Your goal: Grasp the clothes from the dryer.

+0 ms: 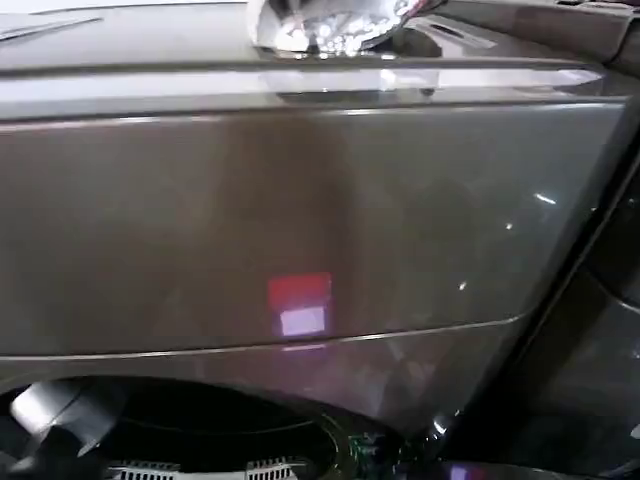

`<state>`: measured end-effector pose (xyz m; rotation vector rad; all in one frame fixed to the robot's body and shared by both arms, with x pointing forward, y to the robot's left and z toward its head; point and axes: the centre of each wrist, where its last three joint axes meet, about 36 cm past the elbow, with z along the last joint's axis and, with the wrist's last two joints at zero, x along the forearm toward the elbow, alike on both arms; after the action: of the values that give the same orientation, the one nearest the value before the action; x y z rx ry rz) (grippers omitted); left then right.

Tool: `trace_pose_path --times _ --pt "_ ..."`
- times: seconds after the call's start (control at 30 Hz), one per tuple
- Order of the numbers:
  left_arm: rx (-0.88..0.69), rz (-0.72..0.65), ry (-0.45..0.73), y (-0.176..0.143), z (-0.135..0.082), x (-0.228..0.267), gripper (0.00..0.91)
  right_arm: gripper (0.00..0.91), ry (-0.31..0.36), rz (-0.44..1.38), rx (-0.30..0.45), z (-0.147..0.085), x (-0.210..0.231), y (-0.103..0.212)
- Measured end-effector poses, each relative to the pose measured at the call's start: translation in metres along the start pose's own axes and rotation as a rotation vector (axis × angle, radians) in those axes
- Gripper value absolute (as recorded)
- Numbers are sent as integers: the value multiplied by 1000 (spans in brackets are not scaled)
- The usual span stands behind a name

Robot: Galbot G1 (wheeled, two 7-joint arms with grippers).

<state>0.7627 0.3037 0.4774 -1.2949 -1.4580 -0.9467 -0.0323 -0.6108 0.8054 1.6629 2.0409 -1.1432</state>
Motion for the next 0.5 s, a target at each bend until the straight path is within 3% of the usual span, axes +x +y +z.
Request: trace_pose_path --times 0.5 --pt "8 -14 -10 1 -3 2 0 907 8 10 -5 4 1 -2"
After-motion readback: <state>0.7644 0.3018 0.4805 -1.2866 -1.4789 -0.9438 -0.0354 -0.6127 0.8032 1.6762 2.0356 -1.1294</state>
